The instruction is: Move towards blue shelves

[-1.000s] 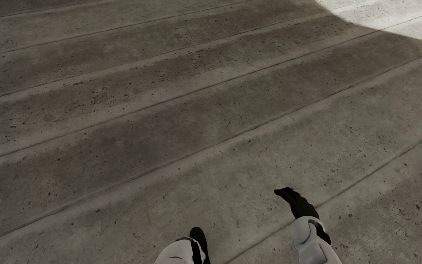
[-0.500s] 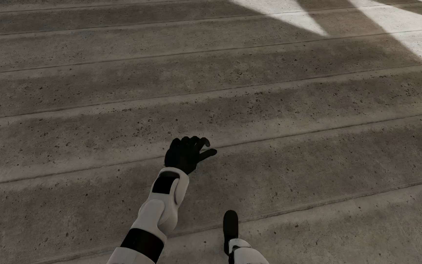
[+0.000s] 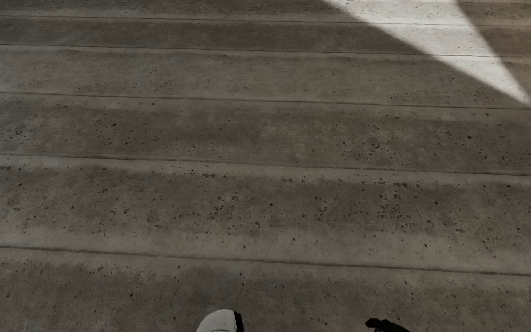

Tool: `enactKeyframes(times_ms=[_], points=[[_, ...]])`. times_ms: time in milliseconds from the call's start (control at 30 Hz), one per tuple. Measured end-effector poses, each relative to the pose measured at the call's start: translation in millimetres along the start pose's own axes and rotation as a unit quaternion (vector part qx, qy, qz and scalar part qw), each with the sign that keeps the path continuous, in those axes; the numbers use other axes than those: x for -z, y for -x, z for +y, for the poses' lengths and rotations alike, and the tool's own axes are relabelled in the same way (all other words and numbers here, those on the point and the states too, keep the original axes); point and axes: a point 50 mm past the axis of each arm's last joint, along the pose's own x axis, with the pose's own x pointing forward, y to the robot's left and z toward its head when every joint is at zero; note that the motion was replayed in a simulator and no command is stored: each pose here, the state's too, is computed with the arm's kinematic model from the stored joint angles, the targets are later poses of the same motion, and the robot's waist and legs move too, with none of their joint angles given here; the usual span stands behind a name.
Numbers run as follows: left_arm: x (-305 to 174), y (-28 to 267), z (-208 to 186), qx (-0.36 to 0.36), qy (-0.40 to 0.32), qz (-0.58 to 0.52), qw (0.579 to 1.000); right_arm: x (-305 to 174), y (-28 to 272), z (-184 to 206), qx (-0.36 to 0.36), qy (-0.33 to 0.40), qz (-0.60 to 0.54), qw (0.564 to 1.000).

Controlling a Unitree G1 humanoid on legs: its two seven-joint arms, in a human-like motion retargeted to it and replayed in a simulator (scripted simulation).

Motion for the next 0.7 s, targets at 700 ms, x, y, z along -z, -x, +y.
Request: enactKeyframes(times_ms=[700], points=[[-110,38,148,-0.263,0.034,-0.171,0.949,53,35,77,-0.091,-0.148,0.093,0.98]])
